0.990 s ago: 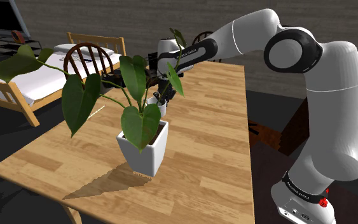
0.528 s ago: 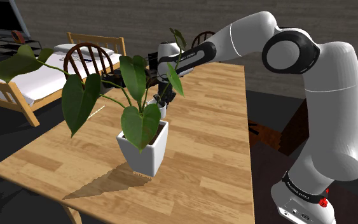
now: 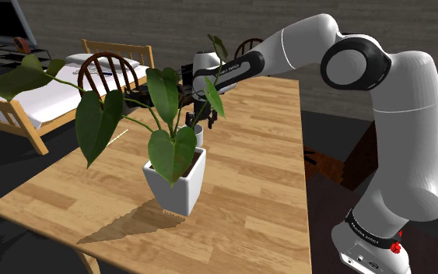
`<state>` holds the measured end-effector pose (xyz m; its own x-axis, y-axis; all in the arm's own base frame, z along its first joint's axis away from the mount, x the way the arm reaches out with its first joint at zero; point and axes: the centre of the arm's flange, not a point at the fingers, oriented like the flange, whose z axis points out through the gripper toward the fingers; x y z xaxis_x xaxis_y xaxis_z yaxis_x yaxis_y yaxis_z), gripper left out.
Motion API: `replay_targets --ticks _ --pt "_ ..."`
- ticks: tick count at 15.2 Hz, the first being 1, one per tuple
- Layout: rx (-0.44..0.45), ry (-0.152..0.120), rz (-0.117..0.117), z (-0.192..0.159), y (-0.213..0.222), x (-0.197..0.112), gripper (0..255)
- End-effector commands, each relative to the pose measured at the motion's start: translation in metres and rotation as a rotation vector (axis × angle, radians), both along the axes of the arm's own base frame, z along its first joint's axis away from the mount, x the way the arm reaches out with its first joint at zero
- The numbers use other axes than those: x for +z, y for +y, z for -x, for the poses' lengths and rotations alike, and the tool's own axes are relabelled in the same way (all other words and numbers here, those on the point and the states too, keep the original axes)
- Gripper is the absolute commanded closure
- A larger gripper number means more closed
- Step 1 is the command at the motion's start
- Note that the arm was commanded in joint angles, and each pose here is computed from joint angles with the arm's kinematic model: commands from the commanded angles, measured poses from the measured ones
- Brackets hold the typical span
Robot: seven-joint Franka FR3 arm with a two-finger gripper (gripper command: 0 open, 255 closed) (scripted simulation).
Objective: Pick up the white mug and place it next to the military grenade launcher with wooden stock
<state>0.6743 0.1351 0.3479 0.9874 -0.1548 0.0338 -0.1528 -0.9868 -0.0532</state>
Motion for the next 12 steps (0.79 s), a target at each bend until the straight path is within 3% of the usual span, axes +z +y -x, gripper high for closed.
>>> replay_targets --ticks 1,4,12 --pt "0.000 0.000 0.000 0.001 -0.001 0.013 0" --pt "0.000 0.000 0.000 0.002 -0.002 0.050 0" --pt "0.000 0.000 0.000 0.002 -0.002 0.050 0"
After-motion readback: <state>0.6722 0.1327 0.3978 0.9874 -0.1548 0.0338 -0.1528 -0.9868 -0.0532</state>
